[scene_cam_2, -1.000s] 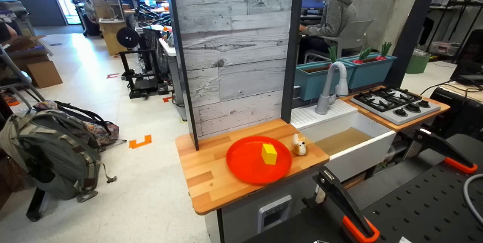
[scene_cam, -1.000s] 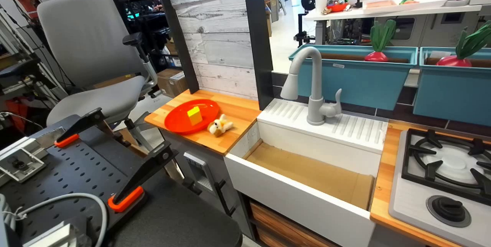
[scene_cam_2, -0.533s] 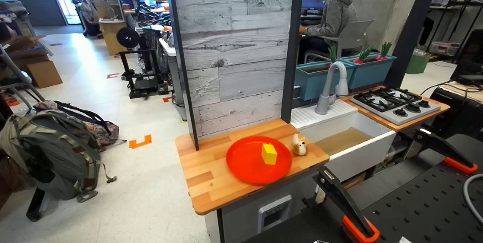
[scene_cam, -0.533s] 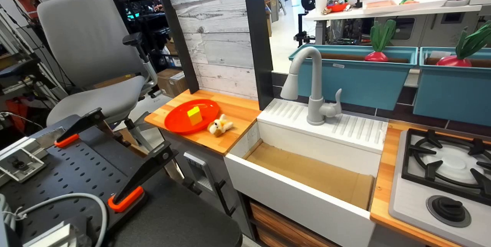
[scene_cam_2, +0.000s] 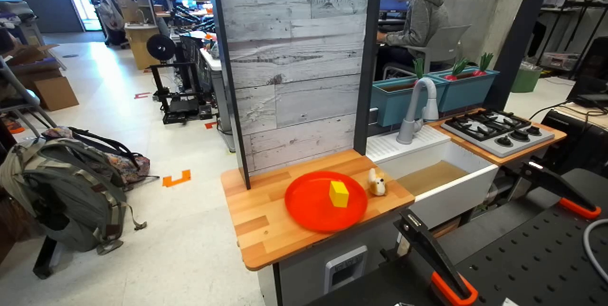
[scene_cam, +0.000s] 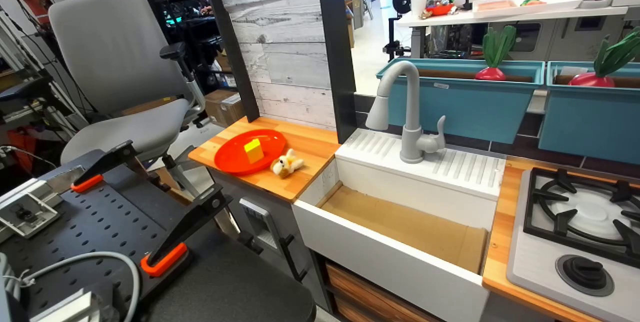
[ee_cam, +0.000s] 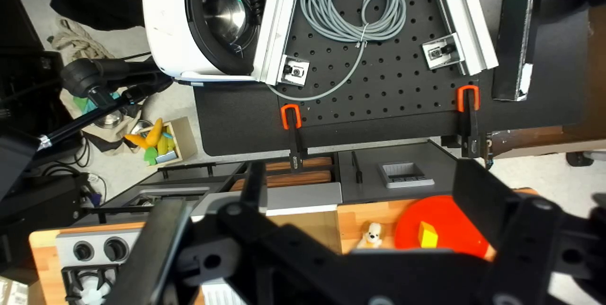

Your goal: Put the yellow cube on the countertop

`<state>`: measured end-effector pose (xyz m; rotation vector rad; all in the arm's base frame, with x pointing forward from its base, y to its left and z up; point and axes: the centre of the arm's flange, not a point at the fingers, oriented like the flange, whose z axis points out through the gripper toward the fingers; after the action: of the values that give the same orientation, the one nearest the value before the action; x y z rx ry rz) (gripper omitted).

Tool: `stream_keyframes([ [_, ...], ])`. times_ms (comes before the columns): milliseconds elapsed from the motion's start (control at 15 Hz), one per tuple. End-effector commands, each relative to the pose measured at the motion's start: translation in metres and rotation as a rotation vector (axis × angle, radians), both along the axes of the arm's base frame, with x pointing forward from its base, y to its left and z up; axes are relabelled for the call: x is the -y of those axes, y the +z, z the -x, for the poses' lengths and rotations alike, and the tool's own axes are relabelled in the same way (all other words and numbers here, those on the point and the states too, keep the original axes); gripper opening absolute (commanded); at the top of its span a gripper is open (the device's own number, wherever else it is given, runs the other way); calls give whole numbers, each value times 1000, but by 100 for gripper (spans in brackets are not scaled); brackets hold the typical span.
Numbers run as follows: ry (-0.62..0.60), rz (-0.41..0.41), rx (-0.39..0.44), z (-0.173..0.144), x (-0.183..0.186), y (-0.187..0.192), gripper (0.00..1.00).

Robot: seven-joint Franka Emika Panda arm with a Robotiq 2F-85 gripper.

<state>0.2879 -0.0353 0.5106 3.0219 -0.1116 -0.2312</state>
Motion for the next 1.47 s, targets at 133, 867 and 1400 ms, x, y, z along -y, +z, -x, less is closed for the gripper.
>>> stream_keyframes([
  [133, -8, -19, 27, -20, -16, -12, 100],
  [867, -41, 24, 136, -123, -106, -142, 100],
  [1400, -111, -9, 161, -211, -139, -279, 100],
])
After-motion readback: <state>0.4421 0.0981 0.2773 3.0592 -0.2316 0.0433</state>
